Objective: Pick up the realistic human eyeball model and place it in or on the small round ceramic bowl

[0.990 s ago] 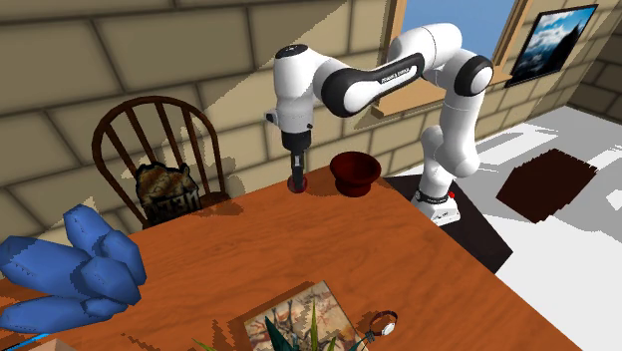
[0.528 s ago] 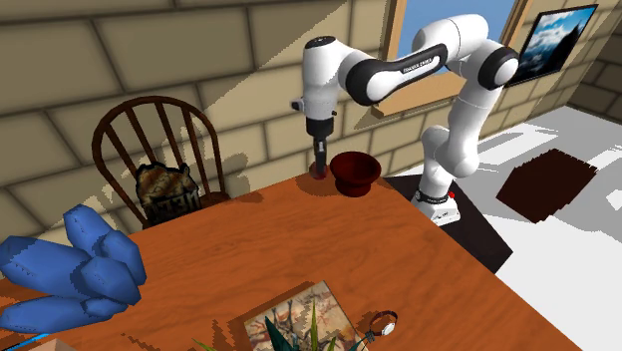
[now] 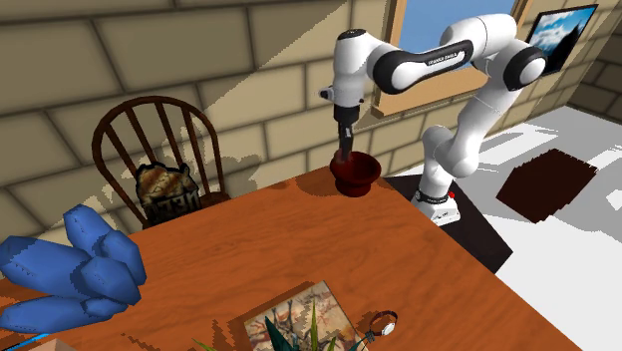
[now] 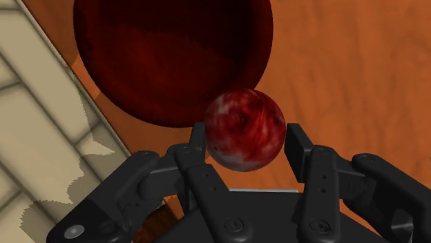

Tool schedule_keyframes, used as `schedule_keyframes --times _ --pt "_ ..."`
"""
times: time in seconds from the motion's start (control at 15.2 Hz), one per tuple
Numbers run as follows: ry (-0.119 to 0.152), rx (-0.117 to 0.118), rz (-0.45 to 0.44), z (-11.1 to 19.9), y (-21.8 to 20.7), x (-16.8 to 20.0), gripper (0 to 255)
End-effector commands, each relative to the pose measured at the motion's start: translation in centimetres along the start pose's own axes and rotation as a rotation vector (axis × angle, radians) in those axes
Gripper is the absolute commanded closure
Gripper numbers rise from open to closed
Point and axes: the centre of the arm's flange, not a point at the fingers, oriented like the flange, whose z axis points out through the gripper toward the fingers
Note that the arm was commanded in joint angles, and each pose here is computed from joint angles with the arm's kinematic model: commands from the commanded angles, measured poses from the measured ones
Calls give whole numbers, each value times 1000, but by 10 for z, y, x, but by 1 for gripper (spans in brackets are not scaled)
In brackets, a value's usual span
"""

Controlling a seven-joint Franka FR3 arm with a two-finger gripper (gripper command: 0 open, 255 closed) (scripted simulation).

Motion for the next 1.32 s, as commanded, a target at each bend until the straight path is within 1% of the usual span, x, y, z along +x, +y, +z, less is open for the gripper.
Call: schedule_keyframes --times 0.0,0.26,1.19,1.25 --pt "0 0 -1 -3 17 -20 255" --pt "0 0 -1 -5 56 -64 255" --pt "0 0 -1 69 59 -63 255" --pt "0 0 -1 69 59 -63 255"
